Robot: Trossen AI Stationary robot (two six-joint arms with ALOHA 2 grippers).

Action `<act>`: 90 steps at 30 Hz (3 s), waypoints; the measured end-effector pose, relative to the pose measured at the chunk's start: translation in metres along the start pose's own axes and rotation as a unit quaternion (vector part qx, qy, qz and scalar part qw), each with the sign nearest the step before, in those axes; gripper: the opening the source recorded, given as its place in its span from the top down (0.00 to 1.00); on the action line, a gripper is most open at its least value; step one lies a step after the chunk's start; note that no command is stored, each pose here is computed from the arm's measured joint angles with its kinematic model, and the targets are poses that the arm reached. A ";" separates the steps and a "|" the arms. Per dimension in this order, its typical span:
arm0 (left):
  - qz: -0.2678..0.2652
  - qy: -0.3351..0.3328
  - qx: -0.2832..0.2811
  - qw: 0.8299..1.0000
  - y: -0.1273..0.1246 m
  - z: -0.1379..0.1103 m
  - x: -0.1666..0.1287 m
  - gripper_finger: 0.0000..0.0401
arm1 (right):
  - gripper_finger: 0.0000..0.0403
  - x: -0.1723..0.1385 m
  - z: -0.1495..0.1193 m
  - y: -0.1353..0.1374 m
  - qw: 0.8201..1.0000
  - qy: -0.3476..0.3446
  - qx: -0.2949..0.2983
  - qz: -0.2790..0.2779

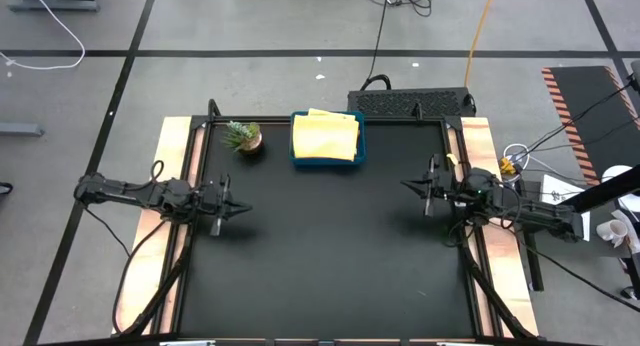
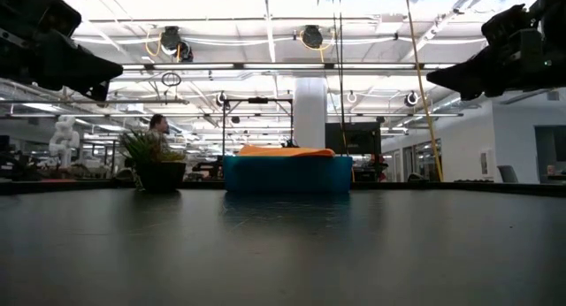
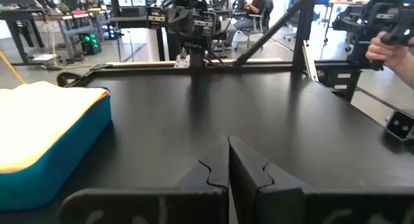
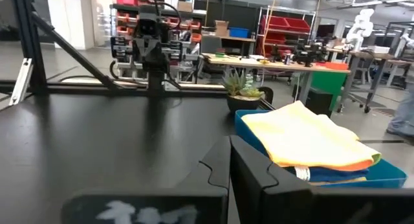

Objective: Fold microfiber towels
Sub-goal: Return to Home Position

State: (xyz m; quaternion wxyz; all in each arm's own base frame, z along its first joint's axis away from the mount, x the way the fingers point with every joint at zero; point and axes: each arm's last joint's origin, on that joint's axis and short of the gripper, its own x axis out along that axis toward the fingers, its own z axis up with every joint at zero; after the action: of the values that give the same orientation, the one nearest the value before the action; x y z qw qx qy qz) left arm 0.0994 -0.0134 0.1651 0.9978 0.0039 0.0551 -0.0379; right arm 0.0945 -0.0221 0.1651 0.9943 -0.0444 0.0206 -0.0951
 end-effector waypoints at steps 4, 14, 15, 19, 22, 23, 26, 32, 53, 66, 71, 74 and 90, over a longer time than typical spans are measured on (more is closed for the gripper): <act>-0.003 0.020 0.002 1.000 0.000 -0.003 0.003 0.98 | 1.00 0.000 -0.001 0.000 1.000 0.003 -0.002 0.001; -0.003 0.046 -0.019 0.999 -0.001 -0.005 0.005 0.99 | 1.00 0.000 0.000 0.002 1.000 0.001 0.002 0.024; -0.002 0.043 -0.010 0.999 -0.002 -0.003 0.004 0.98 | 1.00 0.000 0.000 0.002 1.000 0.001 0.002 0.025; -0.003 0.033 0.038 0.999 -0.002 0.003 -0.003 0.99 | 1.00 0.000 0.000 0.002 1.000 0.001 0.002 0.026; -0.007 0.025 0.042 0.999 -0.002 0.004 -0.008 0.99 | 1.00 0.001 -0.001 0.002 1.000 0.006 0.003 0.027; -0.012 0.018 0.041 0.999 -0.003 0.005 -0.010 0.99 | 1.00 0.001 -0.002 0.002 1.000 0.010 0.003 0.028; -0.028 0.016 0.043 0.999 -0.004 0.005 -0.011 0.98 | 1.00 0.003 -0.004 0.002 0.999 0.024 0.004 0.029; -0.065 0.009 0.033 0.997 -0.007 0.006 -0.011 0.99 | 1.00 0.006 -0.007 0.002 0.999 0.042 0.006 0.031; -0.078 0.000 0.069 0.995 -0.008 0.005 -0.010 0.99 | 1.00 0.008 -0.003 0.002 0.999 0.023 0.004 0.029; -0.051 -0.003 0.008 0.999 -0.007 0.006 -0.009 0.93 | 1.00 0.008 -0.002 0.001 0.999 0.021 0.003 0.028; -0.049 -0.003 0.003 0.999 -0.006 0.006 -0.009 0.91 | 1.00 0.008 -0.002 0.001 0.999 0.021 0.004 0.027; -0.049 -0.003 0.003 0.999 -0.006 0.006 -0.009 0.91 | 1.00 0.008 -0.002 0.001 0.999 0.021 0.004 0.027; -0.049 -0.003 0.003 0.999 -0.006 0.006 -0.009 0.91 | 1.00 0.008 -0.002 0.001 0.999 0.021 0.003 0.027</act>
State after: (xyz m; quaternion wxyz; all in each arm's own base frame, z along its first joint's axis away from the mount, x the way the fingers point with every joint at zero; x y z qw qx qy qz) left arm 0.0903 -0.0193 0.1720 0.9949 0.0037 0.0519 -0.0866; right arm 0.1024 -0.0225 0.1626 0.9960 -0.0384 0.0419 -0.0694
